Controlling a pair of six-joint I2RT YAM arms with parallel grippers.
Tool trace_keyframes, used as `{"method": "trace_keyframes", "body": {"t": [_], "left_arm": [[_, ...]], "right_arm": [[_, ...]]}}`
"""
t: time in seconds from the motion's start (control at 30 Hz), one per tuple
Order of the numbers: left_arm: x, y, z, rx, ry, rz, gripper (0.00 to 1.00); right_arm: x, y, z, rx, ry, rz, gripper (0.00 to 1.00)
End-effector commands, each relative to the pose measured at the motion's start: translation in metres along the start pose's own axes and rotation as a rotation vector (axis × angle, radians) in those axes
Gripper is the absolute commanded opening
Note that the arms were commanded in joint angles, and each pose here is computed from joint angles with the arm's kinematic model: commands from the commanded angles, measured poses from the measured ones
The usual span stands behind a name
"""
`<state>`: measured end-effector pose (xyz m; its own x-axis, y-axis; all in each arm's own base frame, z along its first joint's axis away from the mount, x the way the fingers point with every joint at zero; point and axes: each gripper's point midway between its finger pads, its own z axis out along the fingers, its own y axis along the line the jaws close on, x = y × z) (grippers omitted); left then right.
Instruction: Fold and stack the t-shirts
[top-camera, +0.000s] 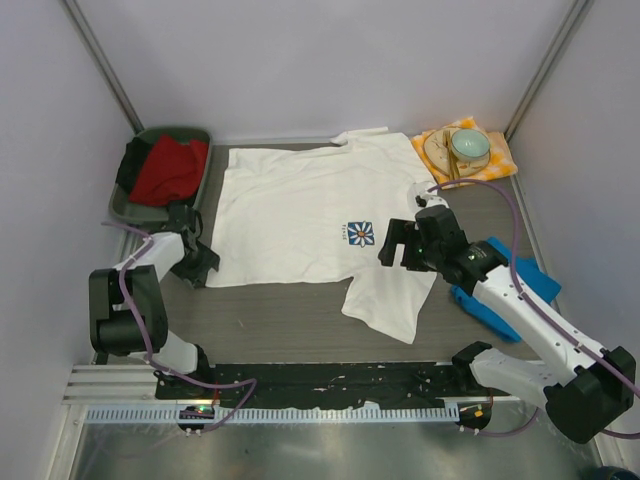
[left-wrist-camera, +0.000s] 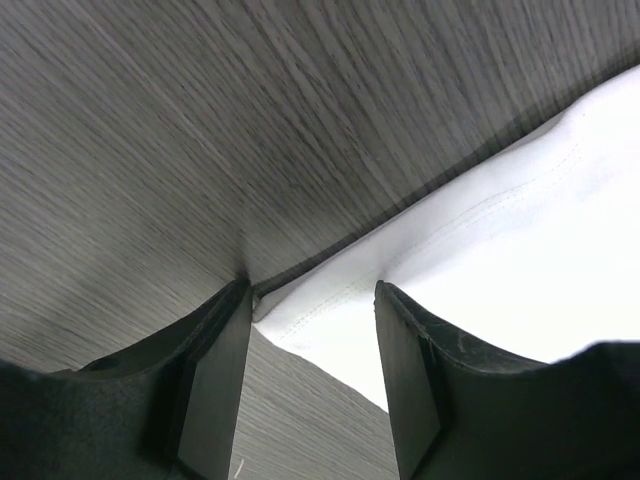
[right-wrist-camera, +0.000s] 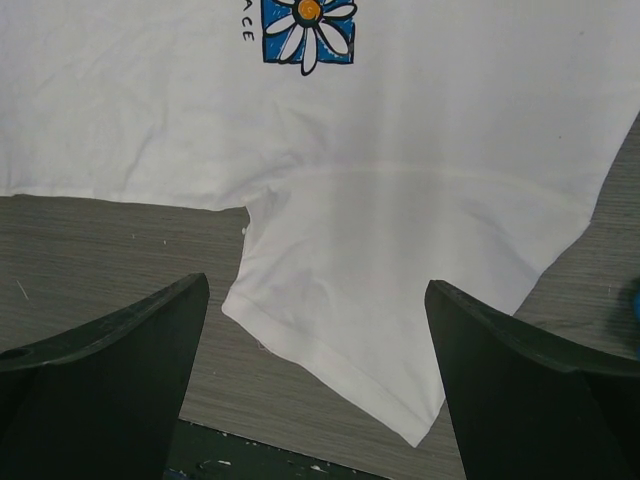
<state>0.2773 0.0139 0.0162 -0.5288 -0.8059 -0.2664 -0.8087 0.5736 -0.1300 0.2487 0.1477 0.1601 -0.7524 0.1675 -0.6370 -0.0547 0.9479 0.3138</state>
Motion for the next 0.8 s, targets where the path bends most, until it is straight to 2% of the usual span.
{"method": "trace_keyframes", "body": {"t": [0.0,0.33,0.4,0.43,0.57,0.67,0.77], "left_arm": [[0.014,-0.011,0.023,0.03,0.042,-0.015,0.55],[0.04,-0.016,0.024,0.028,0.06,0.038,0.49],[0.041,-0.015,0.024,0.034,0.058,0.034,0.45],[0.042,-0.013,0.024,0.031,0.057,0.033,0.37],[0.043,-0.011,0.021,0.035,0.052,0.032,0.19],[0.042,-0.009,0.016,0.041,0.045,0.028,0.0],[0.04,-0.007,0.007,0.058,0.024,0.023,0.0]], "right_arm": [[-0.007,0.007,0.0,-0.029,-0.018,-0.014,0.96],[-0.003,0.007,-0.001,-0.034,-0.01,-0.015,0.96],[-0.003,0.006,-0.002,-0.035,-0.014,-0.015,0.96],[-0.003,0.006,-0.002,-0.032,-0.018,-0.012,0.96],[0.0,0.003,0.001,-0.02,-0.009,-0.013,0.96],[0.007,-0.004,0.006,0.018,0.01,0.0,0.95],[0.014,-0.019,0.011,0.088,0.022,0.019,0.95]]}}
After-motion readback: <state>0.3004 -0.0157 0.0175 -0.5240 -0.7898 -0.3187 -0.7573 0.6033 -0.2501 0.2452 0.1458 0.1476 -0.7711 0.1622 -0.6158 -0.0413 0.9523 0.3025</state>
